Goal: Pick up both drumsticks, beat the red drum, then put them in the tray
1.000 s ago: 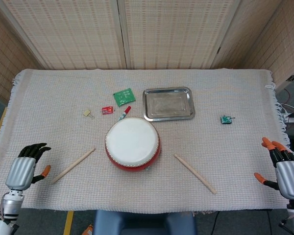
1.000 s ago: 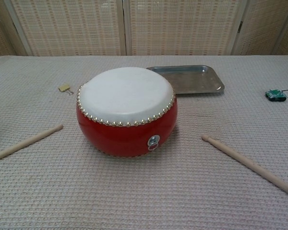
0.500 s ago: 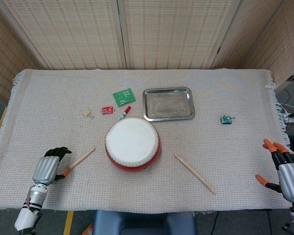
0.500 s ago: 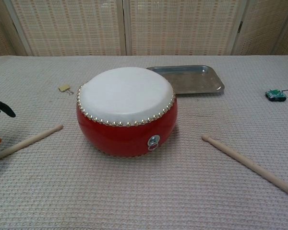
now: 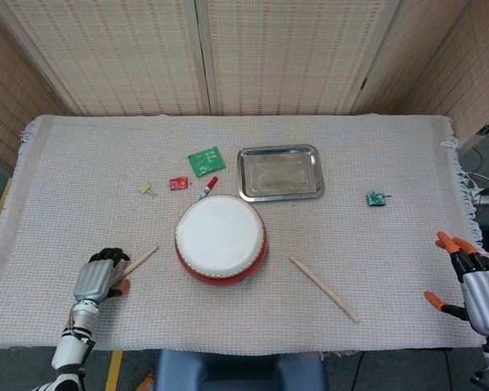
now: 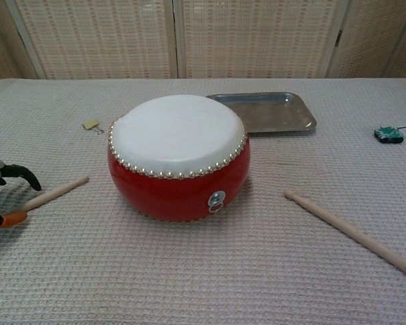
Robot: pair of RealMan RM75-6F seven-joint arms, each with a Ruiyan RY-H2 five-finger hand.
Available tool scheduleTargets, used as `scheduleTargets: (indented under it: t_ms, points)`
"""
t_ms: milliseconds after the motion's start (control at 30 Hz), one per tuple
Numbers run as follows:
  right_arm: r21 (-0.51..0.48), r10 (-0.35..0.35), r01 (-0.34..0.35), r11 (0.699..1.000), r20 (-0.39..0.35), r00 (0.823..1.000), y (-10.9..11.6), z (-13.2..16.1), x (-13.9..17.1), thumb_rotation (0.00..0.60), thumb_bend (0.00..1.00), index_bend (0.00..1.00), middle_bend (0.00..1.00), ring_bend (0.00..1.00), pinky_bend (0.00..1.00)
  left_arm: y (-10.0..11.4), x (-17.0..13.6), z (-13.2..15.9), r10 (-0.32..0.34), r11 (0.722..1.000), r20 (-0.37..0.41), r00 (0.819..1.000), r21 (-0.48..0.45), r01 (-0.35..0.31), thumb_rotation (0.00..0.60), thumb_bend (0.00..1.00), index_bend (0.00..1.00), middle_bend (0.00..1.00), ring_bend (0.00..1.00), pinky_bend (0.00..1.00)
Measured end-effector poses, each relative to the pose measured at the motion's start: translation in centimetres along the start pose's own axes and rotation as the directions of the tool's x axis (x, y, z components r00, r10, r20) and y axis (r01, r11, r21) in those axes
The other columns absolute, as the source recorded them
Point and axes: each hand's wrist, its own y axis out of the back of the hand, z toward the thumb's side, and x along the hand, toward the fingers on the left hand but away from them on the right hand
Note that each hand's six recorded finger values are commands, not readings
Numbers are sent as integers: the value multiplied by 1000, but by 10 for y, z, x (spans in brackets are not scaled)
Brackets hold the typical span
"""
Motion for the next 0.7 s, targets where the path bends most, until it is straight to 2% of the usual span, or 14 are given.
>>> scheduleTargets:
  t_ms: [200,367,700]
  points:
    - [-46,25,-26,999,-8,1000,-1,1,1,600,46,55,211,131,286,-3,8,1,22,1000,-21,1000,7,-22,600,353,431,181,87,154]
    - [-84,44,-45,995,-20,999,-2,2,1,600,46,56,211,131,286,-7,14,-1,31,999,-39,999,28,-30,600,353,442,183,86,142]
    - [-132,68,-72,989,-40,997,-3,5,1,600,46,56,211,131,286,-12,13,-2,3,999,-30,1000,40,-2,600,448,571,223,87,139]
